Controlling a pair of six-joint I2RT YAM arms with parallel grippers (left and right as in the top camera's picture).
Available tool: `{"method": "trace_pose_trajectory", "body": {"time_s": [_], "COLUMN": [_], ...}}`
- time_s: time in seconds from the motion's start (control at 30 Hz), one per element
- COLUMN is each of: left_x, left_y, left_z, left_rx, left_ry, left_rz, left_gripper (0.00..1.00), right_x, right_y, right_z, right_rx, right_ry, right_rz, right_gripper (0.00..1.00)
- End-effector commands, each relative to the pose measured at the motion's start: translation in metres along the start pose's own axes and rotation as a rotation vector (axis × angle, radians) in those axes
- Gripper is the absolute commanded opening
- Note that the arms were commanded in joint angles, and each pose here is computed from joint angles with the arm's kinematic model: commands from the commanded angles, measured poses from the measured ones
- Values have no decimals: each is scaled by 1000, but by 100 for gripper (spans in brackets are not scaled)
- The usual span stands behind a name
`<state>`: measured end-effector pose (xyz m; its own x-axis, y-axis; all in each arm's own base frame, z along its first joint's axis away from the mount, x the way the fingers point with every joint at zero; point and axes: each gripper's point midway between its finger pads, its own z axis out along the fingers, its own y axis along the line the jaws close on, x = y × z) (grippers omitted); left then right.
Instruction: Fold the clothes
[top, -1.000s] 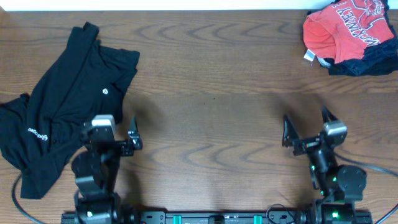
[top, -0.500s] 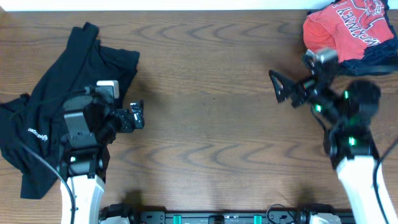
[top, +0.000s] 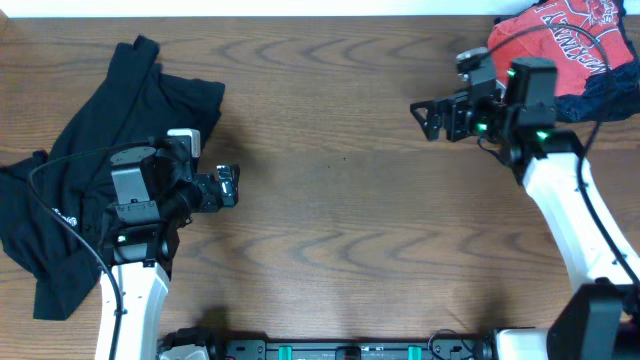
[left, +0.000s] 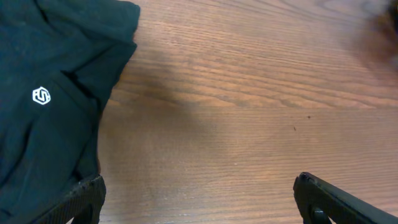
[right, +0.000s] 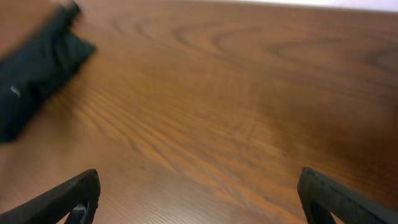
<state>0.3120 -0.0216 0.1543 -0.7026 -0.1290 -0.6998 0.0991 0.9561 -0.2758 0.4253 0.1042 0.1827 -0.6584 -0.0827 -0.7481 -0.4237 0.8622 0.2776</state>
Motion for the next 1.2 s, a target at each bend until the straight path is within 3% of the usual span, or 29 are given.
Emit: {"method": "trace_pose_trajectory", "body": {"time_s": [0.0, 0.13, 0.6, 0.87, 1.17], "left_x": [-6, 6, 42, 59, 83], "left_y": [16, 55, 164, 219, 234], "left_z": [-3, -6, -16, -19, -4], "left_rx": [-91, -268, -493, -632, -650], "left_ry": [-11, 23, 71, 68, 153], "left_rz": [-58, -152, -512, -586, -573], "left_gripper": [98, 98, 98, 98, 98], "right_x": [-1, 10, 1, 6, 6], "right_y": [-12, -8, 27, 28, 28], "right_z": [10, 23, 33, 33, 33], "right_rx": [132, 166, 52, 50, 50], "right_ry": [61, 125, 76, 96, 95], "right_rz": [-134, -179, -156, -150, -151], "right_gripper": [99, 99, 99, 99, 99]}}
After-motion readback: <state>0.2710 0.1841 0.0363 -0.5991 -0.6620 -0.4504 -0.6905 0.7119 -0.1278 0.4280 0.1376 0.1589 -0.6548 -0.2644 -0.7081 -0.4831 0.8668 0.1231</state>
